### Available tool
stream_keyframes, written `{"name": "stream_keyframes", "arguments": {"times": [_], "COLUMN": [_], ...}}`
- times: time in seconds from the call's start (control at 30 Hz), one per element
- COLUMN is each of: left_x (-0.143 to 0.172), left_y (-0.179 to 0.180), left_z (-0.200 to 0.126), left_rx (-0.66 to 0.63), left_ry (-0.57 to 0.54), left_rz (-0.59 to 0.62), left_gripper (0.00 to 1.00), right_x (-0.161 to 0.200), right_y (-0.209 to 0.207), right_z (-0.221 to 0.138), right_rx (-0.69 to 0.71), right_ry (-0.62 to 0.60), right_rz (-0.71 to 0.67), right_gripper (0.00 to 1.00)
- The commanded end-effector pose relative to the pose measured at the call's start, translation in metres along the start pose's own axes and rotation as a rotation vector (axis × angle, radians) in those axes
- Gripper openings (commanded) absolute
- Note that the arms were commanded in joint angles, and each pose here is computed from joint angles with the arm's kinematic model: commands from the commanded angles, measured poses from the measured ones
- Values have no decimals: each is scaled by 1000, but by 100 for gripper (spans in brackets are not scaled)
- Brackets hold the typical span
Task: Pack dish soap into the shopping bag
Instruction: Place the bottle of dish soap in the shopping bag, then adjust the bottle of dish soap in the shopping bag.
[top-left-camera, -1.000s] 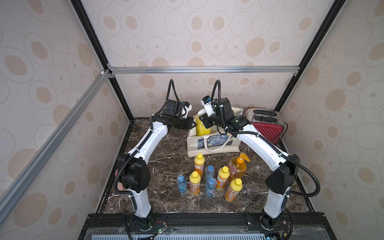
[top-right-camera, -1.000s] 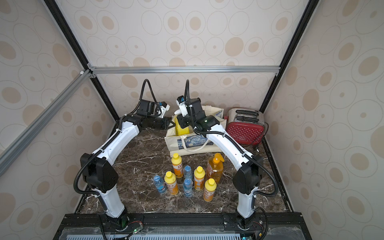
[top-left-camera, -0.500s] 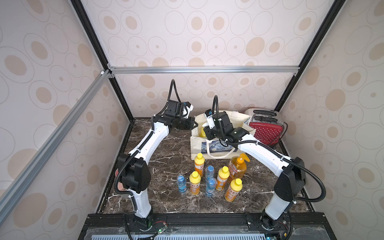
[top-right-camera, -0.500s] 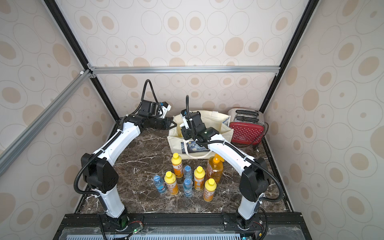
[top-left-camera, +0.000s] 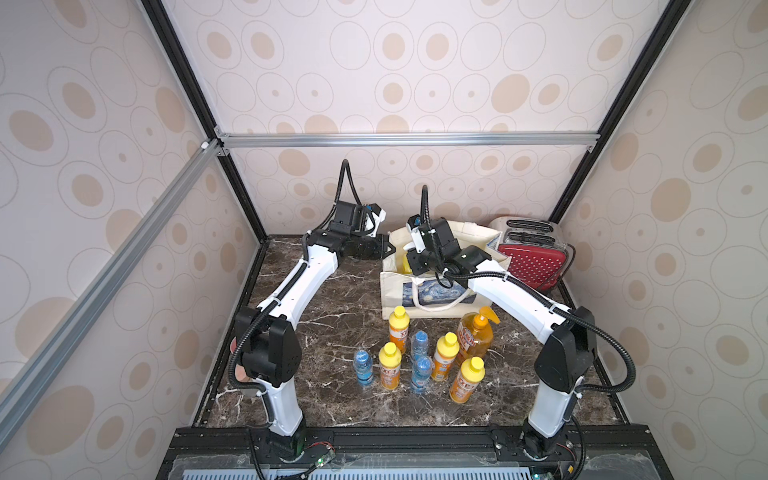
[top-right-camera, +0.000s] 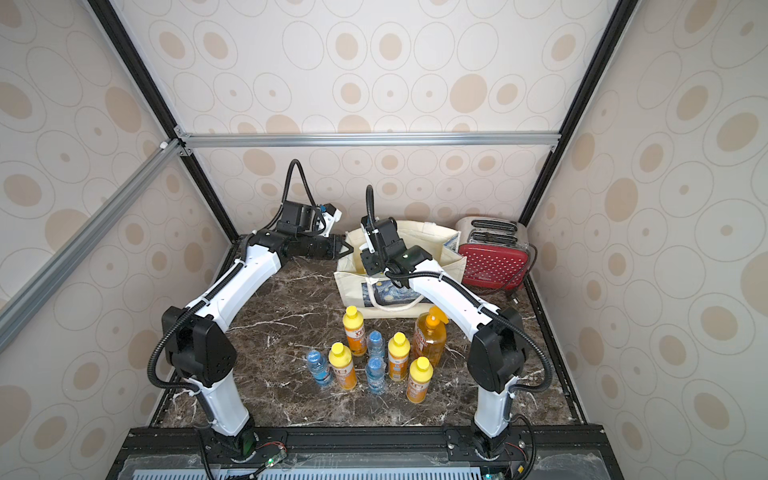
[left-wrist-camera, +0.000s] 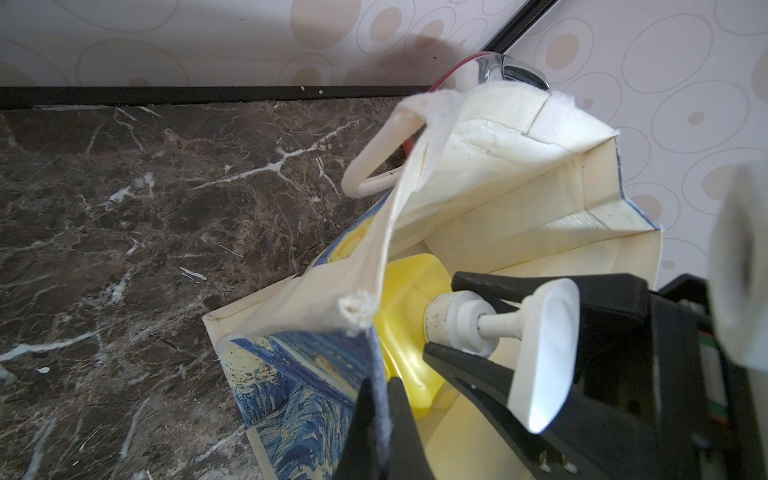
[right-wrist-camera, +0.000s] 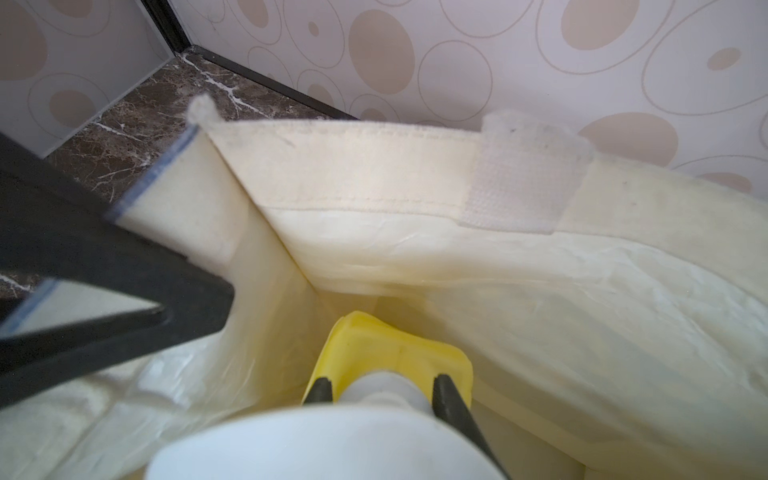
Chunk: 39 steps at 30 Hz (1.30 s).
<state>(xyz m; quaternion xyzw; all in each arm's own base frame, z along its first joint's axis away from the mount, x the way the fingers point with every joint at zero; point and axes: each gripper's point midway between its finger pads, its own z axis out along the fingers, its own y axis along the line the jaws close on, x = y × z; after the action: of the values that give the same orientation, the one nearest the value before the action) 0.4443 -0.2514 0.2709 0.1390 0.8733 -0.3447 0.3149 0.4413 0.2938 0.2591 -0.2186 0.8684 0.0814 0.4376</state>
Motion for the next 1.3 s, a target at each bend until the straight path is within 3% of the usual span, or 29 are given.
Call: {"name": "stream_keyframes", "arguments": {"times": [0.0,0.17,0.23,0.3,0.4,0.5,0.63,0.8,1.0,1.27], "left_x": [-13,-10,-8,-5,0,1,5,20,29,25], "left_y": [-11,-8,-7,-5,-2,0,6,2,-13,-15], "left_z": [-18,-16,-15,-15,-19,-32,-60,-75,-83,-60], "left_rx": [3,-7,-9,-14,-41,-92,-201,-214,-160,-116], "left_ry": [-61,-56,-53,-47,-34,-33,-59,-80,-84,-98], "left_rz": [31,25,23,19,17,20,12,-14,-34,-38], "left_gripper": [5,12,17,28,54,65,63,52,46,44], "right_x": [-74,-79,-78,-77,-76,-67,-41,-14,7,10], "right_y": [-3,-2,-3,-3,-3,-8,-18,-18,-15,-13], "right_z": [-46,-65,-69,-73,-86,-99,-114,-114,-77,-35], "right_rx": [-21,-74,-91,-103,-110,-99,-61,-62,-45,-22], "right_ry": [-209,-176,-155,-137,-103,-40,60,168,264,269], "right_rz": [33,42,47,52,43,33,32,40,46,76], "right_gripper": [48,75,80,84,85,86,86,85,82,75]}}
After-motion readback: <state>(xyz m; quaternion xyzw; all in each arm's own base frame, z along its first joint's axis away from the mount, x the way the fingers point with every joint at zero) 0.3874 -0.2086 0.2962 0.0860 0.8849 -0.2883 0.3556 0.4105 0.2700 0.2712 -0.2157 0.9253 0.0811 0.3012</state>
